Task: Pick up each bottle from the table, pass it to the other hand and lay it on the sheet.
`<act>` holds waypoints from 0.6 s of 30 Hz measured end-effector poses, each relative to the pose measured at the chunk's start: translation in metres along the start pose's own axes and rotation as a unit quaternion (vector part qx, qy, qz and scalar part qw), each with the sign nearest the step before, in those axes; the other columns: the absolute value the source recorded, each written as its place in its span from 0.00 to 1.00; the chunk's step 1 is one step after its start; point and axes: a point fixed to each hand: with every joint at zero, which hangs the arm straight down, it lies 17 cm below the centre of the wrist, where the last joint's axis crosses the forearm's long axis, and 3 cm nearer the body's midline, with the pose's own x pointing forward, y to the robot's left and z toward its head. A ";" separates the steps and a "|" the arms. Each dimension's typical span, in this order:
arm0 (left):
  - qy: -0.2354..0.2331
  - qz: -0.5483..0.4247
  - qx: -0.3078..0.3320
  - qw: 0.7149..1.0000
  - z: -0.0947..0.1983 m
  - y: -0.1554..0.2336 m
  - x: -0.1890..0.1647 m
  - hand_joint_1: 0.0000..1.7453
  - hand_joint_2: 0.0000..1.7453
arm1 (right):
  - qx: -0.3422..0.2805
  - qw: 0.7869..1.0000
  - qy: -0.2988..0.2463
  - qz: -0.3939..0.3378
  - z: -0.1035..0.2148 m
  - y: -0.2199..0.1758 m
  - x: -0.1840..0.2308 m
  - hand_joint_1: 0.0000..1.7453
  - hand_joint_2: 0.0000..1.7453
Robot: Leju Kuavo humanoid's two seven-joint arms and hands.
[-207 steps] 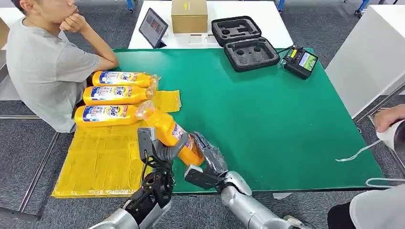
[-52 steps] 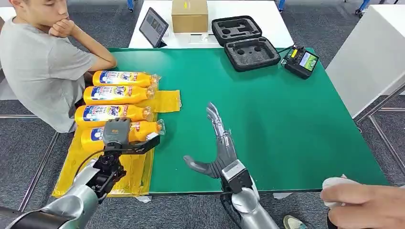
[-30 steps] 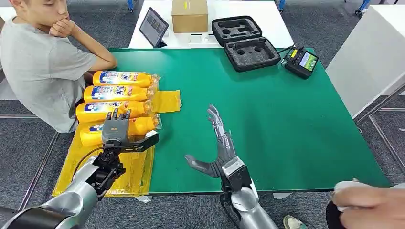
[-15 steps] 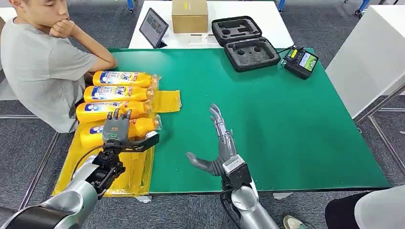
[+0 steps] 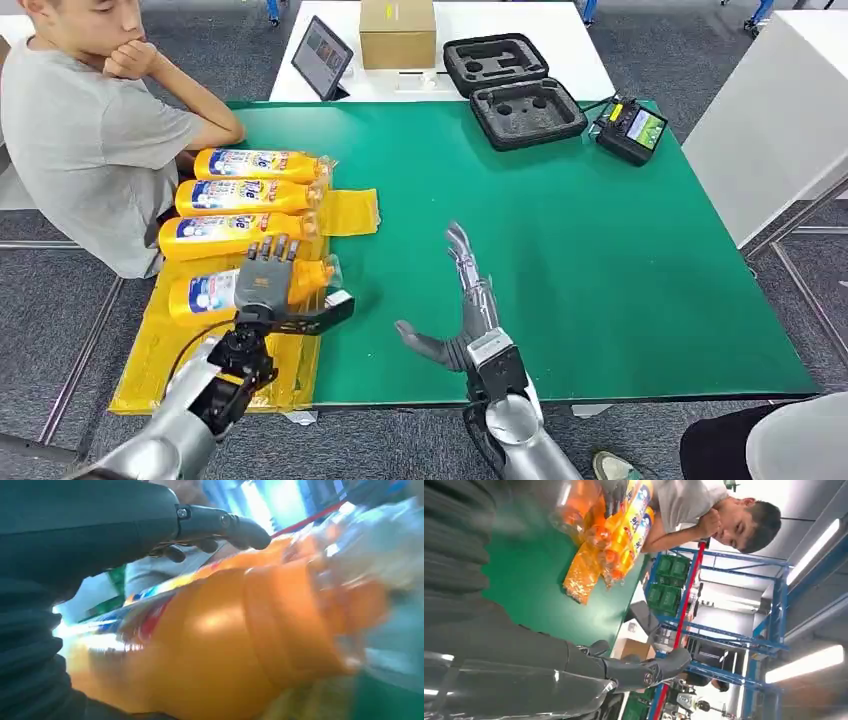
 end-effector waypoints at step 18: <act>-0.111 0.008 0.104 0.988 0.057 0.074 0.051 0.00 1.00 | 0.001 1.000 0.001 0.011 0.006 -0.008 -0.002 0.00 1.00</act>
